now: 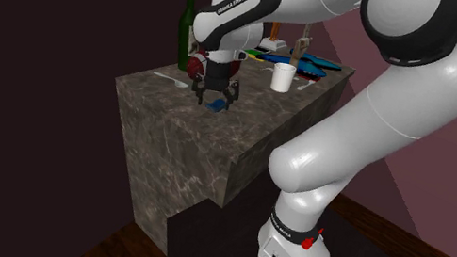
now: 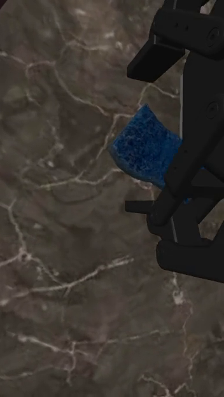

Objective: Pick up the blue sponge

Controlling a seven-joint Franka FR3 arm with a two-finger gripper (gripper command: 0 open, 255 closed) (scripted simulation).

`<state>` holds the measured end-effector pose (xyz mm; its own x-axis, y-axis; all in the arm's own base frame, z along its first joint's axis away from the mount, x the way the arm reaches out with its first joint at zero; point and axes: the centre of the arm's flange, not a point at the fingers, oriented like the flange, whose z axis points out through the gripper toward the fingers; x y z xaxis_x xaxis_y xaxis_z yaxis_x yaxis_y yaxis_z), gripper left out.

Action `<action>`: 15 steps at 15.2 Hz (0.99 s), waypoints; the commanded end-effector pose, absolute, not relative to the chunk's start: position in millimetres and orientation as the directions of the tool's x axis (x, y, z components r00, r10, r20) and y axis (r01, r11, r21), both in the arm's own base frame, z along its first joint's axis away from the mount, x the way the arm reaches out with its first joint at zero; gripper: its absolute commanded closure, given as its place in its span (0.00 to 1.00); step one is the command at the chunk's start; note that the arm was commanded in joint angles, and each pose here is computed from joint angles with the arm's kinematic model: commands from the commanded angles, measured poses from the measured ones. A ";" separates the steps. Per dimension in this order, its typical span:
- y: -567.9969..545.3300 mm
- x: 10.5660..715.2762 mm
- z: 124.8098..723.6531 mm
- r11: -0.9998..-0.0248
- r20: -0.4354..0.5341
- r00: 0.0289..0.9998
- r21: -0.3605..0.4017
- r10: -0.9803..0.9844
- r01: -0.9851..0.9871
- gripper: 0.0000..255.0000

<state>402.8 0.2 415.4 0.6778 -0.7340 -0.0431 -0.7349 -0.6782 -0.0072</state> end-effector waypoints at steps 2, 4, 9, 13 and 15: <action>0.4 402.8 413.6 -0.678 -0.043 0.678 -0.008 -0.734 -0.735 1.00; 0.3 402.7 413.7 -0.678 -0.043 0.678 -0.007 -0.734 -0.735 1.00; 0.3 402.8 413.8 -0.678 -0.043 0.678 -0.007 -0.734 -0.735 1.00; 0.1 403.0 429.8 -0.678 -0.043 0.678 -0.008 -0.734 -0.735 1.00; 0.1 403.0 440.3 -0.678 -0.043 0.678 -0.008 -0.734 -0.735 1.00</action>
